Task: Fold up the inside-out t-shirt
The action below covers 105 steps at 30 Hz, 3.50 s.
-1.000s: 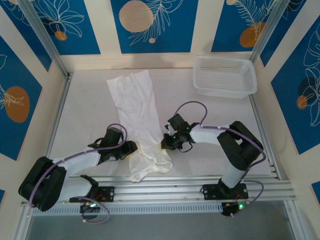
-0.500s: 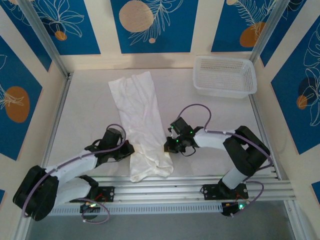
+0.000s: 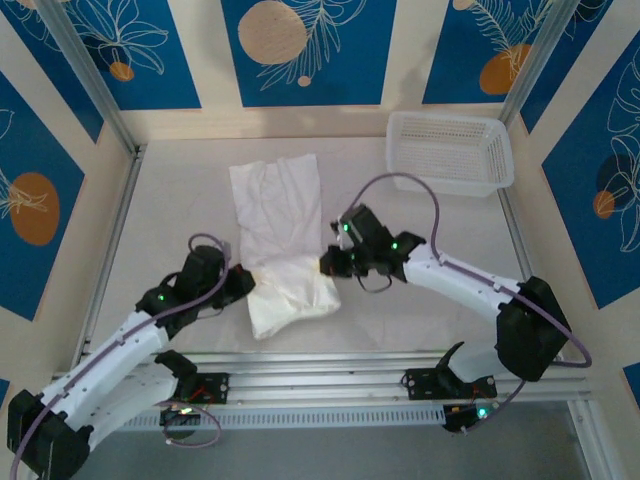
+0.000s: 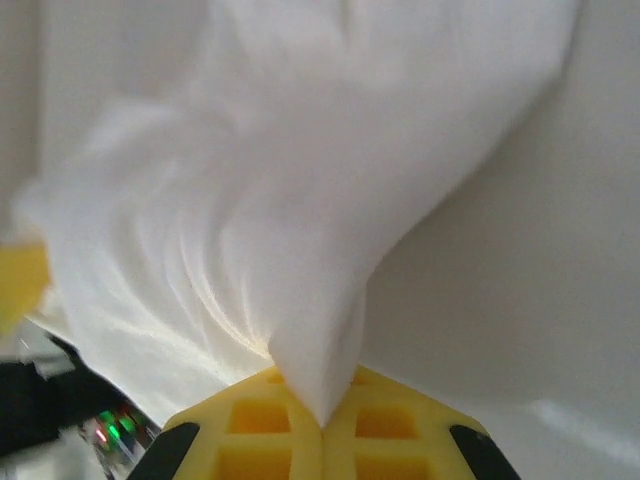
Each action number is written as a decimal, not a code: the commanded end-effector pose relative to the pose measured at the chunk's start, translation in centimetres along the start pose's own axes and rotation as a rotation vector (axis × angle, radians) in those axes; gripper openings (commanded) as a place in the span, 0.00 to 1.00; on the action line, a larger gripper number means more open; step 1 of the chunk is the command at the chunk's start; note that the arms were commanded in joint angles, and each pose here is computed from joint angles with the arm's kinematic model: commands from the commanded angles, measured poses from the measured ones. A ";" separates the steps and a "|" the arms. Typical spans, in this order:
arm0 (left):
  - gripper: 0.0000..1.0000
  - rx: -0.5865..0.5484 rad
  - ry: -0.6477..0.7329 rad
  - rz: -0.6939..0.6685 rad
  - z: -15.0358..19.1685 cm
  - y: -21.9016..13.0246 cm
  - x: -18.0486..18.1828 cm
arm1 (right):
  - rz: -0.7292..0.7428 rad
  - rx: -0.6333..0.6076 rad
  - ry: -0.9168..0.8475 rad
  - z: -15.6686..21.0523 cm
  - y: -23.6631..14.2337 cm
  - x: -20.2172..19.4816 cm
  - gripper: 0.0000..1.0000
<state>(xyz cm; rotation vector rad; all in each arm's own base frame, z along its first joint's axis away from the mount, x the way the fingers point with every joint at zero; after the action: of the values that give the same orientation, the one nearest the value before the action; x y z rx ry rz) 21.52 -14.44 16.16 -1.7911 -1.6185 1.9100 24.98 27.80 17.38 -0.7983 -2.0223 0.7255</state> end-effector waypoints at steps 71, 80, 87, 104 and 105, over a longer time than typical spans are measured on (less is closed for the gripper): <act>0.00 0.221 -0.122 -0.139 0.5 8.0 8.4 | -0.001 0.187 0.241 6.0 7.0 -9.8 0.00; 0.43 0.164 -0.132 -0.060 2.9 3.4 6.6 | 0.054 0.149 0.242 7.5 2.2 -8.1 0.38; 0.44 0.221 -0.072 -0.060 3.8 5.5 4.3 | 0.090 0.105 0.328 5.7 3.3 -10.0 0.39; 0.29 0.228 -0.043 -0.070 4.0 8.2 3.0 | -0.003 0.098 0.284 4.2 3.7 -7.6 0.09; 0.26 0.230 -0.042 -0.068 4.0 8.3 2.9 | -0.004 0.101 0.285 4.3 3.7 -7.6 0.09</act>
<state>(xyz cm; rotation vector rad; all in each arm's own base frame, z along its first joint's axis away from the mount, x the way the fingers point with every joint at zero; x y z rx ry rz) 21.42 -17.97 6.61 -1.5456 -1.3824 2.0345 26.22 23.15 7.66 -0.8225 -1.6978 0.6798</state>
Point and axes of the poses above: each hand's point on the last joint's axis, 136 mm out from that joint toward the fingers, its own y axis out along the fingers, its own x axis along the line the jaws close on, z = x × y, the point moved 2 cm from there along -y, back along the fingers, and after that the axes turned 15 degrees about -y, right-handed, at the moved point
